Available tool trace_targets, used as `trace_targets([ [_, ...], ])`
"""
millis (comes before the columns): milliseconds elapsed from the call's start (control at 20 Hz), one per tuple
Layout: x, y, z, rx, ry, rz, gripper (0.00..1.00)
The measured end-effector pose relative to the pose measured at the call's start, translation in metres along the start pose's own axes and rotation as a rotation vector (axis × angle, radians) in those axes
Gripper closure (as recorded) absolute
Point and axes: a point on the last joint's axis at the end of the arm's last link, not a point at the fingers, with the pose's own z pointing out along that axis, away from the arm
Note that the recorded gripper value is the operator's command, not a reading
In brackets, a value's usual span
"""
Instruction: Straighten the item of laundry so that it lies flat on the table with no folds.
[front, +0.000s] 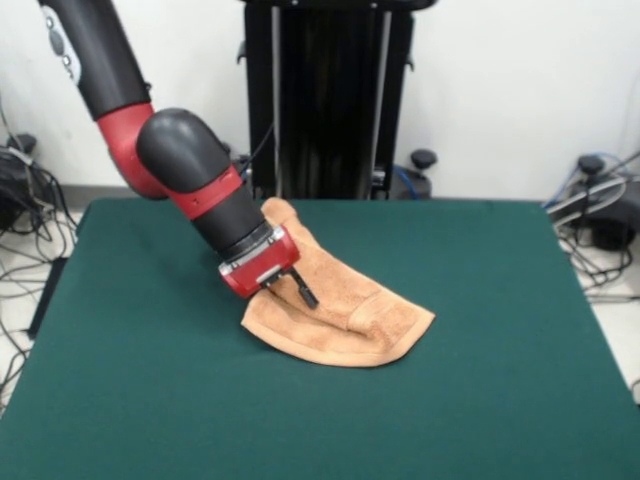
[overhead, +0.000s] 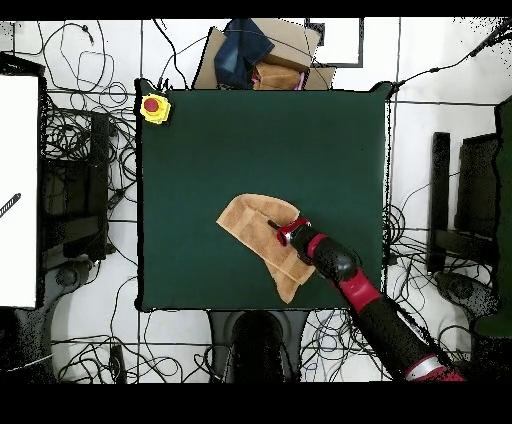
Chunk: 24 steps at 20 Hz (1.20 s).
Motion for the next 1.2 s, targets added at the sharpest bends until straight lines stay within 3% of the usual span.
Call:
trace_targets([
  [300, -0.010, -0.001, 0.000, -0.013, 0.077, -0.055, 0.00],
  [1200, -0.016, -0.006, -0.001, -0.048, 0.121, -0.057, 0.00],
])
